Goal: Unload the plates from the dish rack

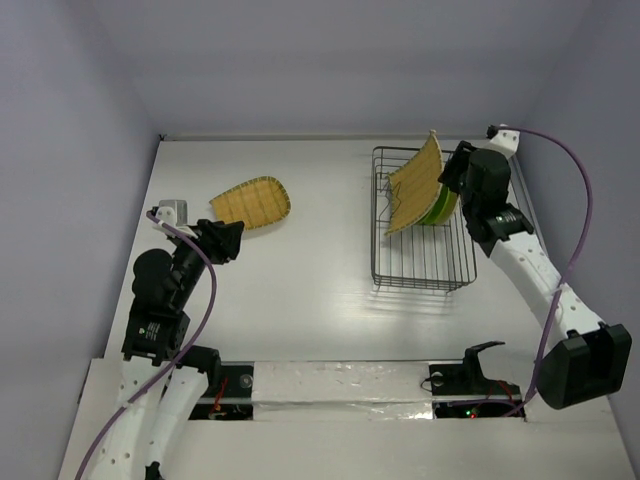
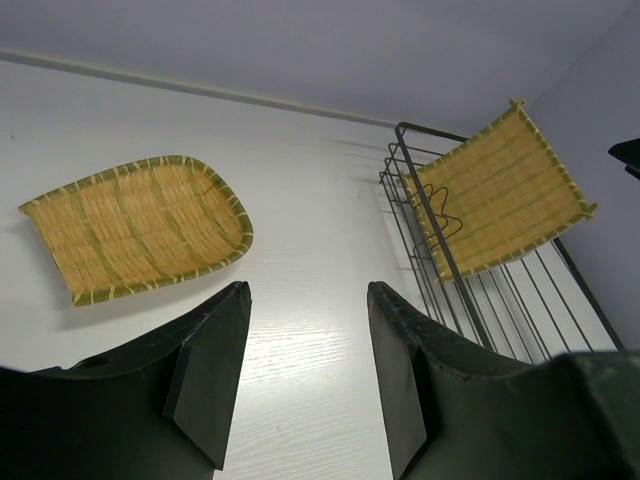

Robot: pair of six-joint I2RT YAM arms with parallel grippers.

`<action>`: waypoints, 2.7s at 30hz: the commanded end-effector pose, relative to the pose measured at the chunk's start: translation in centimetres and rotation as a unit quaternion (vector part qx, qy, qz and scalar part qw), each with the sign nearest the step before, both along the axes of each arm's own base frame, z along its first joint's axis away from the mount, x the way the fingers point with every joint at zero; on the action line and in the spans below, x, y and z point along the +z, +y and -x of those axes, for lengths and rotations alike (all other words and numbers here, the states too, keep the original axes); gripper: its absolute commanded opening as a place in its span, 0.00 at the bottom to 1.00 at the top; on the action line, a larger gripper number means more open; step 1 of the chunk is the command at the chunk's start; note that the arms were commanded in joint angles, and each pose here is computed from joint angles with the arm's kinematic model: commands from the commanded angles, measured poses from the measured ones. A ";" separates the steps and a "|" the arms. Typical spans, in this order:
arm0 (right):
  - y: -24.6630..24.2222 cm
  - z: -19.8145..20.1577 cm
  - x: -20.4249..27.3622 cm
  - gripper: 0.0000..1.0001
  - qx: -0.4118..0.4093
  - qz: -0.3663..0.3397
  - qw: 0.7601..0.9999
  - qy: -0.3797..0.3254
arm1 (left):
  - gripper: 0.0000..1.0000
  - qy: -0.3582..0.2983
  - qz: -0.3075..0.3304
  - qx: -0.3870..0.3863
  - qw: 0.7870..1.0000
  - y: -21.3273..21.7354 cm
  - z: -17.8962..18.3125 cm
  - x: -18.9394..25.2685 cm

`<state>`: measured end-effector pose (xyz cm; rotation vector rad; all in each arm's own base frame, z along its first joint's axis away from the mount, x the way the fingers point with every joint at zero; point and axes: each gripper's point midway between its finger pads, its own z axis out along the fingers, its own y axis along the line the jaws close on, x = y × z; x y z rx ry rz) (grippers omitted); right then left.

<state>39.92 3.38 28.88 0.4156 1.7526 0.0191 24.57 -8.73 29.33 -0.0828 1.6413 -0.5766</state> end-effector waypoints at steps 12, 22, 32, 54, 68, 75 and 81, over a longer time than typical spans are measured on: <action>2.2 -4.5 -3.5 0.50 0.027 -0.025 0.999 0.030 | 0.47 -0.039 0.010 0.000 0.999 0.1 0.1 2.6; 2.1 -5.1 -2.8 0.16 0.029 -0.021 0.999 0.028 | 0.47 -0.040 0.011 -0.001 0.999 0.1 0.1 2.7; 1.1 -3.8 4.6 0.00 0.022 -0.008 0.999 -0.039 | 0.47 -0.044 0.012 -0.002 0.999 0.0 0.3 2.8; 10.7 2.6 18.0 0.00 0.283 -0.139 0.923 -0.222 | 0.47 -0.047 0.014 0.000 0.999 0.2 0.3 3.0; 29.6 -2.9 14.2 0.00 0.432 -0.381 0.801 -0.162 | 0.47 -0.047 0.013 0.004 0.999 0.3 0.3 3.0; 35.9 -5.6 10.2 0.00 0.440 -0.489 0.746 -0.106 | 0.47 -0.047 0.014 0.005 0.999 0.3 0.3 3.0; 40.4 -7.5 4.8 0.00 0.419 -0.510 0.750 -0.045 | 0.47 -0.047 0.014 0.003 0.999 0.3 0.2 3.0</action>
